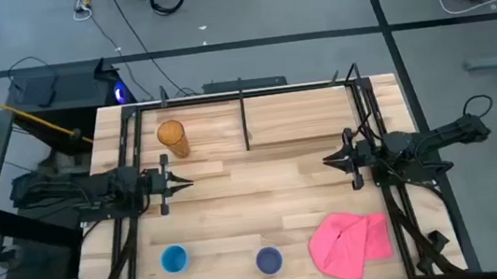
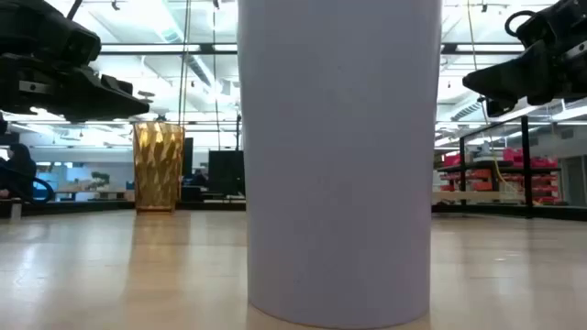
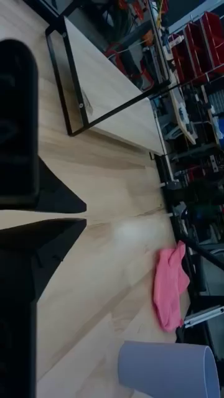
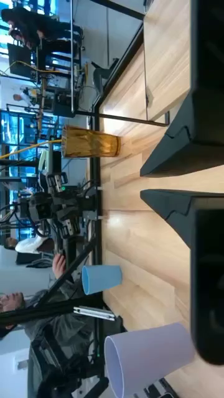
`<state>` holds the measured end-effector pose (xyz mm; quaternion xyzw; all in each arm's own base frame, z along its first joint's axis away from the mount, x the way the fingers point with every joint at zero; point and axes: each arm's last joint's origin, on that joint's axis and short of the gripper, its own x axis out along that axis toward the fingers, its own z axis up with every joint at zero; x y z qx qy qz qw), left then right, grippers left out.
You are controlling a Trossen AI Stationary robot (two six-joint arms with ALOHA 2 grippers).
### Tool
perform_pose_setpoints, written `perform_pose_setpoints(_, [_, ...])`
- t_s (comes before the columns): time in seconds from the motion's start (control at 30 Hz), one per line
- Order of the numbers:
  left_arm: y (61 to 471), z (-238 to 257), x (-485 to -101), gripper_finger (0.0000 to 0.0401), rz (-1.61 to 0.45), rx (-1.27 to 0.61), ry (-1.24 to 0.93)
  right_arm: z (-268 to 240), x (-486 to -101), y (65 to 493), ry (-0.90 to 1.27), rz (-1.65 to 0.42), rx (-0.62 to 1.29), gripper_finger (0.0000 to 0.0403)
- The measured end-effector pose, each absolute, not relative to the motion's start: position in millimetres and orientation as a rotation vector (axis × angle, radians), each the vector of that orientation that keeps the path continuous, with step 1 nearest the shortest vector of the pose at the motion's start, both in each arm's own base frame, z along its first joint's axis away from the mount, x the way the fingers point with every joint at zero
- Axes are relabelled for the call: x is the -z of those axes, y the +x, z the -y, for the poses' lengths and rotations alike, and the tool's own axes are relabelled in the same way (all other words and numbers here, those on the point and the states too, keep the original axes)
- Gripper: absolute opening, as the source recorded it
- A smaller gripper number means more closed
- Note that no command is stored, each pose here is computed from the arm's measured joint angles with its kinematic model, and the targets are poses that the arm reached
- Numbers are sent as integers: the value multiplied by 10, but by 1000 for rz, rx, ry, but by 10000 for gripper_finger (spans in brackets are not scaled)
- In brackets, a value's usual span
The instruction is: Stack small to large cups/mugs on shelf
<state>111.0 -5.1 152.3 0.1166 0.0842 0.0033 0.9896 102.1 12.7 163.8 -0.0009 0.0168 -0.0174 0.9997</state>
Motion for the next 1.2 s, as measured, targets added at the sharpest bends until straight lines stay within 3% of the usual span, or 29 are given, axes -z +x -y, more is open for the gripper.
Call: perform_pose_setpoints(1.2, [1110,51,-1522,34,-170,-7,234,-127,-1638,1021,-2,-34,35,50])
